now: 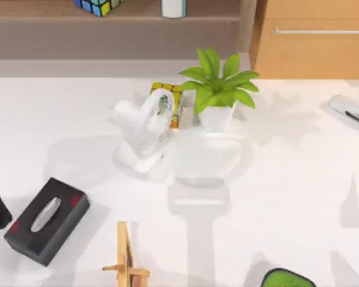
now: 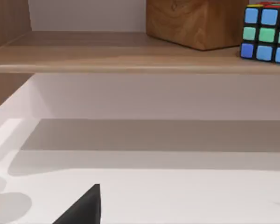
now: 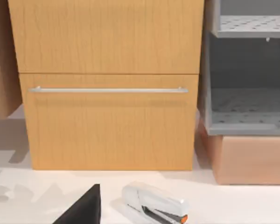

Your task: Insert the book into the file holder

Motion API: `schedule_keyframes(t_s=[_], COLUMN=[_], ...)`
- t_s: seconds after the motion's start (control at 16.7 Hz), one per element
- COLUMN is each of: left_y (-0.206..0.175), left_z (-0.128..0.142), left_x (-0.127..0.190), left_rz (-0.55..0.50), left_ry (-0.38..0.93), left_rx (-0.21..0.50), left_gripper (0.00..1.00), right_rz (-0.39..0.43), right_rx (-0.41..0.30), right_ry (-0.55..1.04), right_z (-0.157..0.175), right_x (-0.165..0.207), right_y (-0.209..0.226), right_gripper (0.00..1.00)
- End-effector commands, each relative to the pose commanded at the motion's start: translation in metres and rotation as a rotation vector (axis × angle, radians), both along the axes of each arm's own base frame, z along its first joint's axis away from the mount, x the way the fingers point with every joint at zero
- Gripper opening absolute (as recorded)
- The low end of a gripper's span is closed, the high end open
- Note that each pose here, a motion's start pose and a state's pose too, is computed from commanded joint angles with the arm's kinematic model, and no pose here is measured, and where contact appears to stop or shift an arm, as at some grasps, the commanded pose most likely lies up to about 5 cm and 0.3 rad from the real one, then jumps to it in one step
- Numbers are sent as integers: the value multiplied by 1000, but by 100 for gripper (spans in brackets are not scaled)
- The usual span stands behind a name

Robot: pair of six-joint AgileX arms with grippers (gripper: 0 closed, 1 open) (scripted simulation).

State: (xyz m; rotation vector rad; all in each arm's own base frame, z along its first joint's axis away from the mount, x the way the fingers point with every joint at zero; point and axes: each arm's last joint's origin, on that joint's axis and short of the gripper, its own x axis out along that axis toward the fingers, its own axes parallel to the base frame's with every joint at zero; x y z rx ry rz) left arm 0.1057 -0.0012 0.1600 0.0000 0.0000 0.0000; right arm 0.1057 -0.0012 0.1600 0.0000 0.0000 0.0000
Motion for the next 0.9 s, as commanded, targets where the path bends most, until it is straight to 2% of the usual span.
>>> schedule_keyframes(t_s=[0.24, 0.54, 0.72, 0.9], left_y=[0, 0, 0, 0], left_z=[0, 0, 0, 0], left_x=[0, 0, 0, 0], left_rz=[0, 0, 0, 0], left_ry=[0, 0, 0, 0], left_rx=[0, 0, 0, 0], left_gripper=[100, 100, 100, 100], right_rz=[2, 16, 26, 33], right_rx=[8, 70, 108, 120], right_ry=[-14, -55, -45, -15], right_z=[9, 67, 110, 146], right_x=[0, 12, 42, 94], right_y=[2, 17, 38, 80], right_gripper=[100, 100, 100, 100])
